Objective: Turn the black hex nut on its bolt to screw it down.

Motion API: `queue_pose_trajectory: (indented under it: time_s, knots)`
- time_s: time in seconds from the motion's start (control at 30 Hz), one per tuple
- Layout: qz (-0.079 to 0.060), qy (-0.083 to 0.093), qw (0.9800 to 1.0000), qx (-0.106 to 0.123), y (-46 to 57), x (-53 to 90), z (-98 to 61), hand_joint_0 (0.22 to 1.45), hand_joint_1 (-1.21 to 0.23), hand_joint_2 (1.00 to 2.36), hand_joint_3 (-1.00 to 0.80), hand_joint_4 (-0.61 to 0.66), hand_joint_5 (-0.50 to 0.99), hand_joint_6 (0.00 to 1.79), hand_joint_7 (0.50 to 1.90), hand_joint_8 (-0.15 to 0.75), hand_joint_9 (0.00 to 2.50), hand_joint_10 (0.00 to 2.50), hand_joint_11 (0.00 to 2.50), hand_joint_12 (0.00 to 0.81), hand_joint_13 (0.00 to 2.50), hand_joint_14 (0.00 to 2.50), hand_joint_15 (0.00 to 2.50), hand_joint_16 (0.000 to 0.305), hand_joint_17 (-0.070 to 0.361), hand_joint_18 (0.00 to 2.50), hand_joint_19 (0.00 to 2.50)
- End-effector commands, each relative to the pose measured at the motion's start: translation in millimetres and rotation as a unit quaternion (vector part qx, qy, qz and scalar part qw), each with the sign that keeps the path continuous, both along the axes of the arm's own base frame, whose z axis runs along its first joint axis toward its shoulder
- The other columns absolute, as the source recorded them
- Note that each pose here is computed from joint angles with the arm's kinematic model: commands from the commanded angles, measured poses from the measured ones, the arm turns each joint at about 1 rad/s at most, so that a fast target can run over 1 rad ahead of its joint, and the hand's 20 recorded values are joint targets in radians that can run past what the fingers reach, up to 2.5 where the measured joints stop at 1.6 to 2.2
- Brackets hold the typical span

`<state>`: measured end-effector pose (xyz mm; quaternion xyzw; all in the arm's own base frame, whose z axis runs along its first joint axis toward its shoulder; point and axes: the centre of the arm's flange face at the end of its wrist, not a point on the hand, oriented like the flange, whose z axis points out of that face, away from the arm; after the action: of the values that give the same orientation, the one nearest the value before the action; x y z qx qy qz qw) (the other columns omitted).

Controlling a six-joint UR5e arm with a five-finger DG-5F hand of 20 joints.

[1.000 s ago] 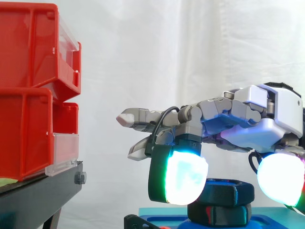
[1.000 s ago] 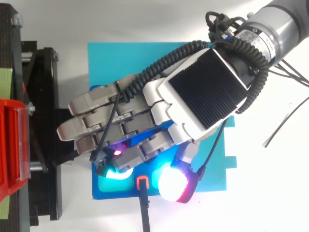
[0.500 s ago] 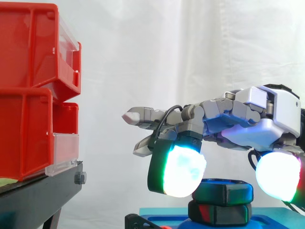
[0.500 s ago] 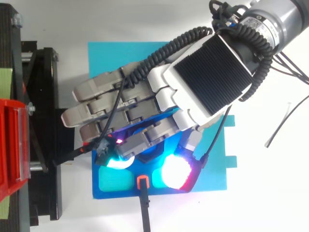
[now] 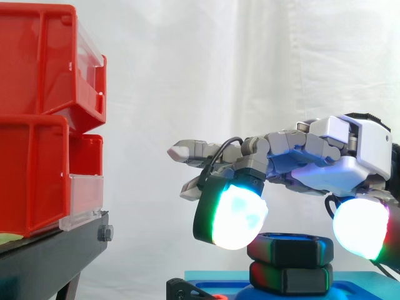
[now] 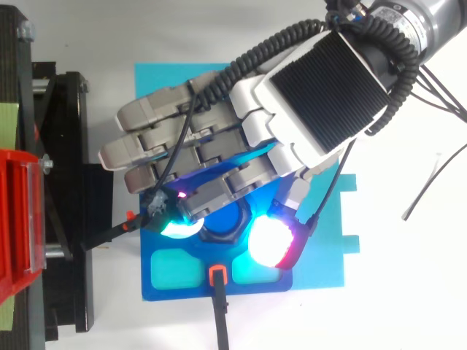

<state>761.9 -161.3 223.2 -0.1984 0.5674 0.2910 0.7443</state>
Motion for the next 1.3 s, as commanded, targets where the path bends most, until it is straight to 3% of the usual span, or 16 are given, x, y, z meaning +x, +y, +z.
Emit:
queue_pose_trajectory:
  time_s: [0.0,0.53,0.73,0.87,1.17,1.27]
  knots:
    - [0.000,-0.005,1.0000,-0.001,-3.3,-0.3,0.1,0.50,-0.45,1.00,-0.50,0.24,-0.12,0.59,1.05,0.313,0.48,0.00,0.21,0.360,0.16,0.00,0.00,0.046,0.105,0.00,0.12]
    - [0.004,-0.013,0.9999,-0.009,-18.4,-4.9,2.3,0.49,-0.45,1.00,-0.50,0.25,-0.12,0.58,1.05,0.315,0.48,0.00,0.21,0.363,0.16,0.00,0.00,0.047,0.106,0.00,0.13]
    - [0.005,-0.013,0.9999,-0.006,-18.5,-4.6,2.8,0.48,-0.45,1.00,-0.50,0.25,-0.12,0.56,1.09,0.319,0.48,0.01,0.21,0.368,0.16,0.00,0.00,0.048,0.109,0.00,0.13]
    - [0.012,-0.020,0.9997,-0.004,-8.3,-0.9,4.9,0.46,-0.45,1.00,-0.50,0.25,-0.12,0.56,1.09,0.326,0.48,0.00,0.21,0.376,0.16,0.00,0.00,0.050,0.113,0.00,0.13]
    - [0.020,-0.016,0.9996,0.010,17.5,6.7,6.3,0.44,-0.44,1.00,-0.50,0.28,-0.12,0.54,1.08,0.331,0.47,0.01,0.21,0.389,0.16,0.00,0.00,0.054,0.120,0.00,0.12]
    - [0.019,-0.014,0.9996,0.014,26.9,9.3,6.3,0.44,-0.44,1.00,-0.50,0.29,-0.12,0.50,1.14,0.329,0.47,0.00,0.21,0.388,0.16,0.00,0.00,0.055,0.124,0.03,0.11]
